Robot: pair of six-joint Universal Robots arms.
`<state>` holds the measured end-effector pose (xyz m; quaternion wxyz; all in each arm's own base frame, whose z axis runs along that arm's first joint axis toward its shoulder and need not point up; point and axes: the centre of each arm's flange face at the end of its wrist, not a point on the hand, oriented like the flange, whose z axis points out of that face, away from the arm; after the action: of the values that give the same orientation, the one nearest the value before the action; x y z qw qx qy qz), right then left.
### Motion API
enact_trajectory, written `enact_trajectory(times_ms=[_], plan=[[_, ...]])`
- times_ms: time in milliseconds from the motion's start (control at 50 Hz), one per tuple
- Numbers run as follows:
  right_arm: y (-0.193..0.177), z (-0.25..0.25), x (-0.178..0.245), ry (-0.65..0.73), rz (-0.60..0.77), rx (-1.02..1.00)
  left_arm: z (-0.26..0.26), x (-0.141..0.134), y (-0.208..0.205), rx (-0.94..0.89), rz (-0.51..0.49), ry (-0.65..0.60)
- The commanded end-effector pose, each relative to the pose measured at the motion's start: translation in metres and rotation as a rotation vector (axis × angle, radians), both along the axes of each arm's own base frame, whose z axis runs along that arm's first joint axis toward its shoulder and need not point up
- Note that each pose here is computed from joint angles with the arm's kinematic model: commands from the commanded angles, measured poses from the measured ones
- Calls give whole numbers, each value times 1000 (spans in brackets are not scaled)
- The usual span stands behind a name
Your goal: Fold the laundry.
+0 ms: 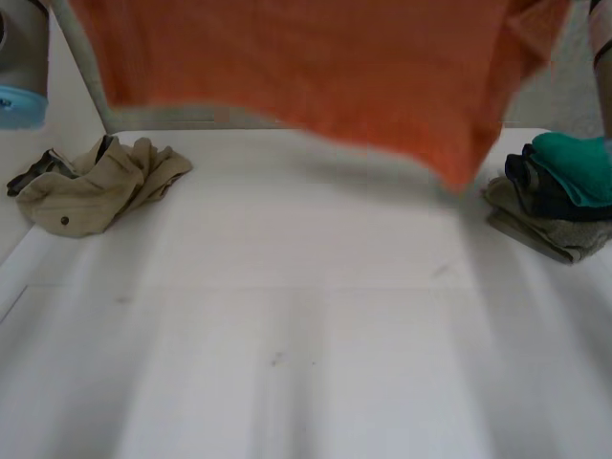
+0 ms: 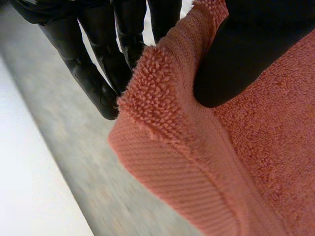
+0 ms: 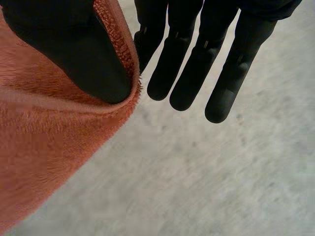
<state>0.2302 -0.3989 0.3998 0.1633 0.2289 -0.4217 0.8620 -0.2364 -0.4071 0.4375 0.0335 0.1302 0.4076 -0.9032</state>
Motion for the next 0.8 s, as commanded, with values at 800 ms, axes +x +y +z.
enact_trajectory(times_ms=[800], plan=[[38, -267, -31, -102, -72, 1136, -250, 53, 8, 737, 100, -295]])
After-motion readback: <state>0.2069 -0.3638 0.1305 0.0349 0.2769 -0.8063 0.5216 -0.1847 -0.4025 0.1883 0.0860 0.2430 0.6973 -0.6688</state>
